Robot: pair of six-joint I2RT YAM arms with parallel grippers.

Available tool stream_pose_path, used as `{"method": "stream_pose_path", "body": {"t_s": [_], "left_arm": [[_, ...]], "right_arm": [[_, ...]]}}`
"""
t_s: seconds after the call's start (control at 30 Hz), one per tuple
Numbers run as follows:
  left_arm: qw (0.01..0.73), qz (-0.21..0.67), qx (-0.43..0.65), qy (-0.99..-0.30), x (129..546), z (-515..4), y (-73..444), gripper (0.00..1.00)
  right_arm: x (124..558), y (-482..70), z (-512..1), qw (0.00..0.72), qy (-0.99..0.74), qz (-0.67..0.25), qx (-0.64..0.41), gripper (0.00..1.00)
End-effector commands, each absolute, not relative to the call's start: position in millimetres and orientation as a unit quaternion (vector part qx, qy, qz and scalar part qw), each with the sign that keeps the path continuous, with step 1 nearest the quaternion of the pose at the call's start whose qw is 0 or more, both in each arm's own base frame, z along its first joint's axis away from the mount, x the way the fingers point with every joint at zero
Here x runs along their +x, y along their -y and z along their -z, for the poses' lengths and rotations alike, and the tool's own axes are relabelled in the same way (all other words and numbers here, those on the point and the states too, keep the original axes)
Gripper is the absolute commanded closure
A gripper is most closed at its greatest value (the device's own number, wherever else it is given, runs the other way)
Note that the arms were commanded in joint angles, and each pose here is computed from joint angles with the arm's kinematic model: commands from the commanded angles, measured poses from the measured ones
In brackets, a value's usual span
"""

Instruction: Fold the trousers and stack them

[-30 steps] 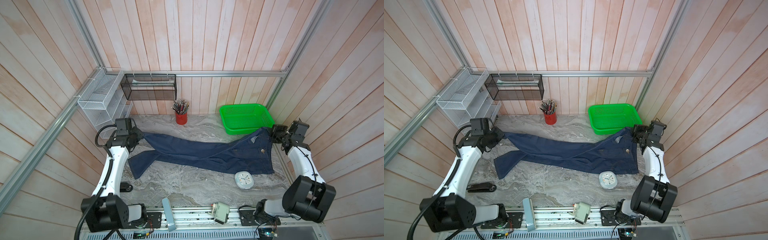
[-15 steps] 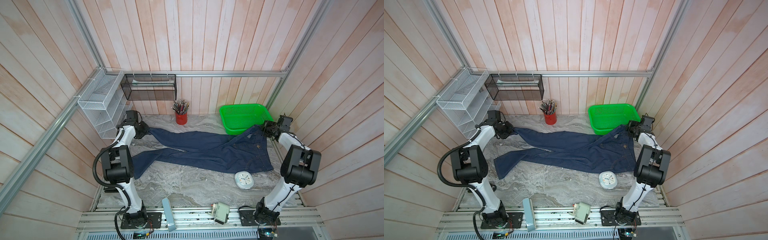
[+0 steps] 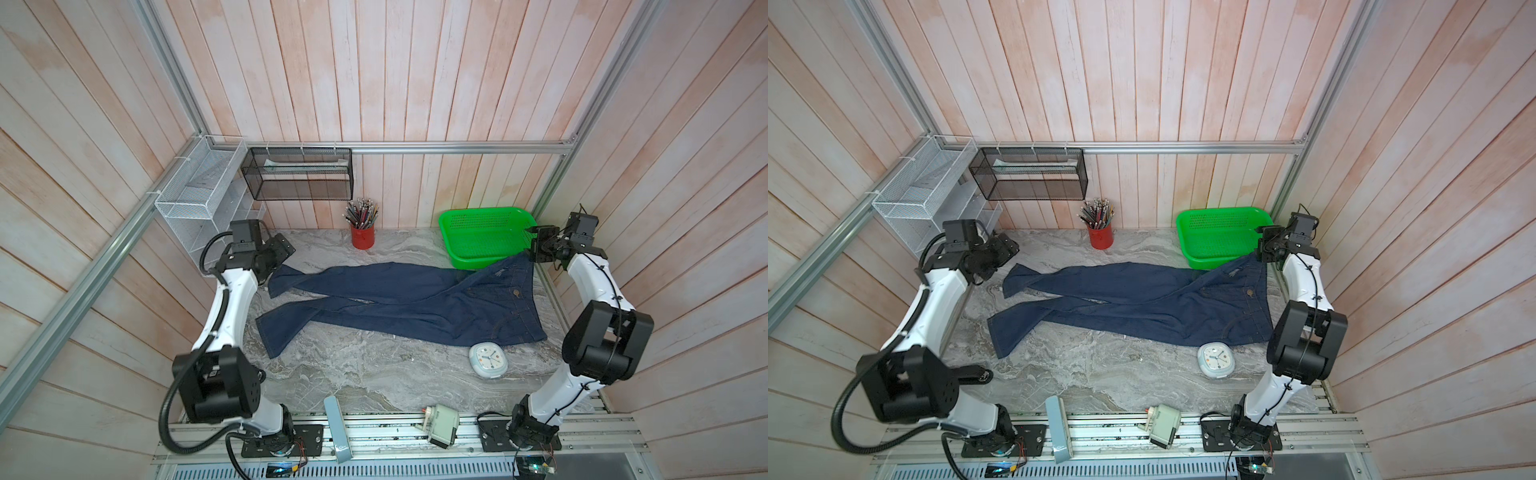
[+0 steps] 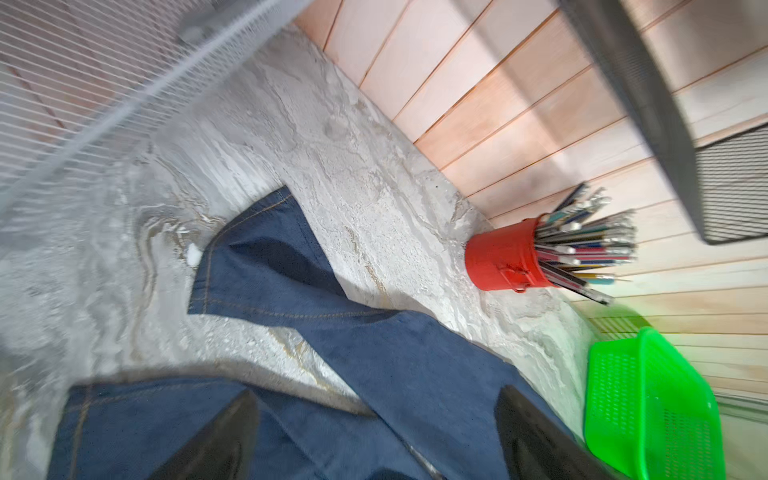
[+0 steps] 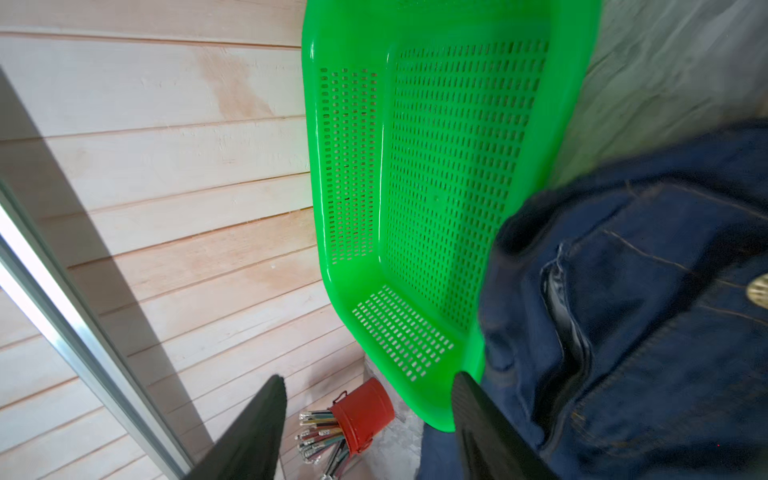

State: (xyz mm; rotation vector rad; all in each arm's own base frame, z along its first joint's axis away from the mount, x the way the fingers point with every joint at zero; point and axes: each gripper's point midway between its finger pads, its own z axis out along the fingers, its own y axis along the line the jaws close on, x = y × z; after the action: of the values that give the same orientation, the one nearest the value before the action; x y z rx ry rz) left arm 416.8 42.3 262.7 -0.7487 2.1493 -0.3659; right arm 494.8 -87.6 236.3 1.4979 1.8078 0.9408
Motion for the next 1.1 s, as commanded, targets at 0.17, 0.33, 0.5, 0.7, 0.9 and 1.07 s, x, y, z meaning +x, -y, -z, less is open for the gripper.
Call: {"method": "stream_pose_path", "body": {"t_s": [0.17,0.33,0.5,0.7,0.9,1.07], "left_arm": [[0.322,0.145,-0.339,-0.872,312,-185,-25,0.09],[0.286,0.154,-0.373,-0.869,283,-140,-19,0.09],[0.252,0.155,-0.386,-0.874,272,-109,-15,0.11],[0.222,0.135,-0.395,-0.881,267,-77,-18,0.11],[0.215,0.097,-0.399,-0.886,274,-59,-32,0.15],[0.220,0.076,-0.398,-0.887,288,-55,-43,0.23]], "right_arm": [[396,89,-203,0.284,-0.735,-0.241,0.567,0.34],[350,45,-149,0.236,-0.758,-0.236,0.560,0.38],[320,13,-111,0.190,-0.778,-0.240,0.548,0.41],[300,8,-73,0.153,-0.789,-0.217,0.554,0.41],[300,22,-45,0.135,-0.788,-0.190,0.570,0.41],[291,38,-20,0.113,-0.786,-0.165,0.585,0.42]]}}
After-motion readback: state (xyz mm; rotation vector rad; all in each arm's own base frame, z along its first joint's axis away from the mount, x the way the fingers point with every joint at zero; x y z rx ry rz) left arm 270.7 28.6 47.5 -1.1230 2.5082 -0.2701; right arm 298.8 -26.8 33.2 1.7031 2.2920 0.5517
